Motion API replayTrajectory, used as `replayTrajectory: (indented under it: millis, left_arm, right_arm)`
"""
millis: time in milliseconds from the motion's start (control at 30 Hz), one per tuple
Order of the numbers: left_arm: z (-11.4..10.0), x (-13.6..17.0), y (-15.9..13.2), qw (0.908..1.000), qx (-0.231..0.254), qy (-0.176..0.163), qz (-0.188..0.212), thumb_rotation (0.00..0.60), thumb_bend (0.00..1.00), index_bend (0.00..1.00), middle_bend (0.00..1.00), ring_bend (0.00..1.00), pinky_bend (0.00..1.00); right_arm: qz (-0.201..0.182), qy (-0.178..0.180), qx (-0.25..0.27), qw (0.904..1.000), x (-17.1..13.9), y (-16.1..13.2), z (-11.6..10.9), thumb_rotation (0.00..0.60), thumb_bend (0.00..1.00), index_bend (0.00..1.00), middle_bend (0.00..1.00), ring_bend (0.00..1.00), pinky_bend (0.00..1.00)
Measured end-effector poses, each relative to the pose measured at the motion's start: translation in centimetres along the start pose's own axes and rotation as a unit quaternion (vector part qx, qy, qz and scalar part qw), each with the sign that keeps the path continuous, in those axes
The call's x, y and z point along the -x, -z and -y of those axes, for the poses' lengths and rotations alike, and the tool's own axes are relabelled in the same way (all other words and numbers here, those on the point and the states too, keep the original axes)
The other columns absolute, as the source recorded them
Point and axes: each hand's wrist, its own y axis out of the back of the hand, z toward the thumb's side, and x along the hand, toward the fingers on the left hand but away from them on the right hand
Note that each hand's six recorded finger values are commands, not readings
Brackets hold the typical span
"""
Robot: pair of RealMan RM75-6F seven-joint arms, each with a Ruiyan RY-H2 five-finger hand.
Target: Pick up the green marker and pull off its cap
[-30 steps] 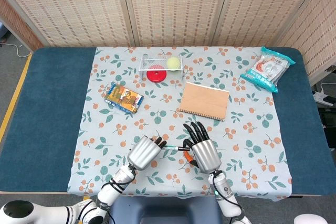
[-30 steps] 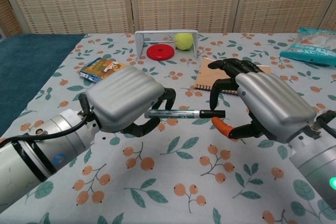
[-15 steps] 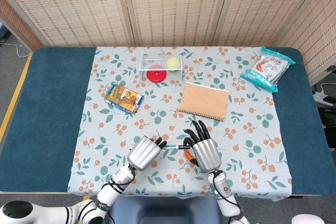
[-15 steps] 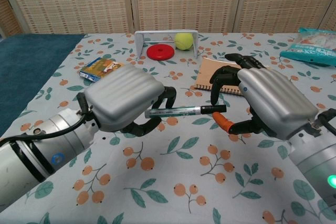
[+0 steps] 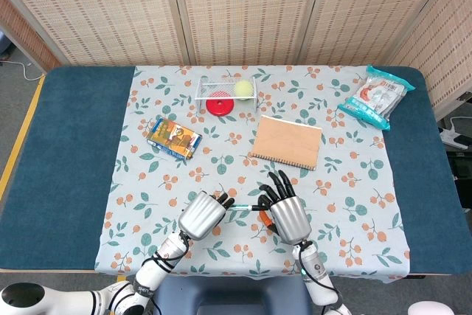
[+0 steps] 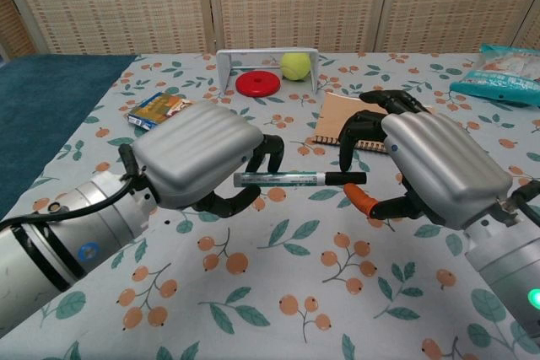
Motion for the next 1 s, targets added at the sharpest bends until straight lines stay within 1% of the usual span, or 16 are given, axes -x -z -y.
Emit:
replayTrajectory:
  millis: [500,633,800,1000]
  left_arm:
    - [-0.18,0.04,0.13,1.0000,0.004,-0.004,0.000,0.600,0.66,0.88,1.00,0.82,1.00]
    - [-0.16,0.15,-0.06,0.9999,0.013,-0.002,0.004,0.600,0.67,0.88,1.00,0.82,1.00]
    - [-0.39,0.11,-0.19,0.9998,0.018,-0.008,0.008,0.600,0.68,0.88,1.00,0.82,1.00]
    - [-0.15,0.19,-0.11,0.9997,0.019,-0.006,0.011,0.600,0.69,0.88,1.00,0.82,1.00]
  right_arm:
    - [0.008,0.013,-0.003,0.9999,0.19,0.82,-0.62,0.600,0.54,0.97,0.31,0.07,0.00]
    - [0.007,0.006,-0.004,0.9999,0.08,0.81,-0.22,0.600,0.54,0.97,0.31,0.07,0.00]
    - [0.000,-0.002,-0.002,1.0000,-0.24,0.45,0.28,0.600,0.54,0.97,0.31,0.07,0.00]
    - [0.001,0.010,0.002,0.9999,0.06,0.41,-0.28,0.600,0.54,0.97,0.31,0.08,0.00]
